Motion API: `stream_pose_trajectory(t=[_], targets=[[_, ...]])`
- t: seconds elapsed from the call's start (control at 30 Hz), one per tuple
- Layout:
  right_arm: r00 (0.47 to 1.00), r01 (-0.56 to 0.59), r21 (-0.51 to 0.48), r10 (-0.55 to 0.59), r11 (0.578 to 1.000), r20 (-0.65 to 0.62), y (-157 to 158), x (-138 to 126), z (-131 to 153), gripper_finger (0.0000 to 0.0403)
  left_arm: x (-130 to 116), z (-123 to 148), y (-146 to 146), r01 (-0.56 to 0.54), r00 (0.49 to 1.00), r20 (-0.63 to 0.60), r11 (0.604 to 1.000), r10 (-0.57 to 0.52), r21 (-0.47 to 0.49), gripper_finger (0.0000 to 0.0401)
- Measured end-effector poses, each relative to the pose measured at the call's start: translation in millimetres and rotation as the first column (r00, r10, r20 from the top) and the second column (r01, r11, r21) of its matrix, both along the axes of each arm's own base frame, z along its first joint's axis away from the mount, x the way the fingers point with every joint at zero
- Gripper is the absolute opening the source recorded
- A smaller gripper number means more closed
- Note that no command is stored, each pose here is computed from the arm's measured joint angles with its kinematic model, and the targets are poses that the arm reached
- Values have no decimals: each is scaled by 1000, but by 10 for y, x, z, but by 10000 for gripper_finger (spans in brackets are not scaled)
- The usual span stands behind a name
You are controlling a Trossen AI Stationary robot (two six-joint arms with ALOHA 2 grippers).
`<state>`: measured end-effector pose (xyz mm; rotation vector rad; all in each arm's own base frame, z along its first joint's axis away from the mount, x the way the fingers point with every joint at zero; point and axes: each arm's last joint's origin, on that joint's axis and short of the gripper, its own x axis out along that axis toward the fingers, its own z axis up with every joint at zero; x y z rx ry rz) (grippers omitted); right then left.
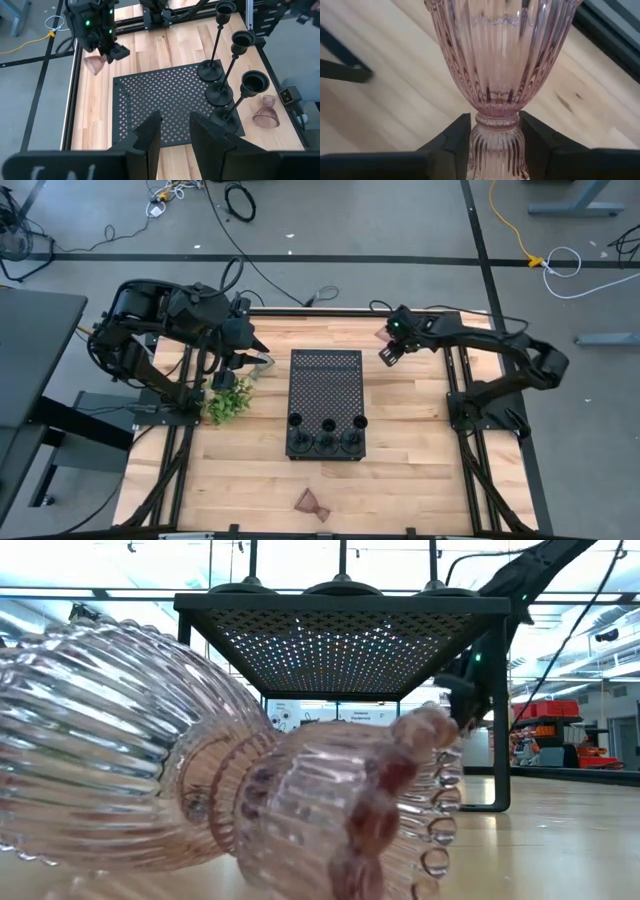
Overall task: Pick & Place candle stick holders
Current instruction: Put the top pink glass candle holder on the shelf
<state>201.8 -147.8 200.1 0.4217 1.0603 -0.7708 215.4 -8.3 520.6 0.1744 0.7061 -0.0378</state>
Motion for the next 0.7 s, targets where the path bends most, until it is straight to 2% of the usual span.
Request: stream_pose_trajectory(t=[0.13,0.3,0.43,0.7], targets=[[998,-24,-32,25,999,51,124,-41,174,133,0,0,1,-3,1000,0,1000,3,3,107],[990,-33,-65,41,997,132,262,-91,362,132,-1,1,21,-56,998,4,997,56,48,107],[975,-65,-58,76,996,207,372,-120,479,132,0,2,34,-94,996,7,993,94,73,107],[940,-139,-72,155,988,305,614,-100,678,131,187,-94,34,-109,993,-39,988,114,105,107]])
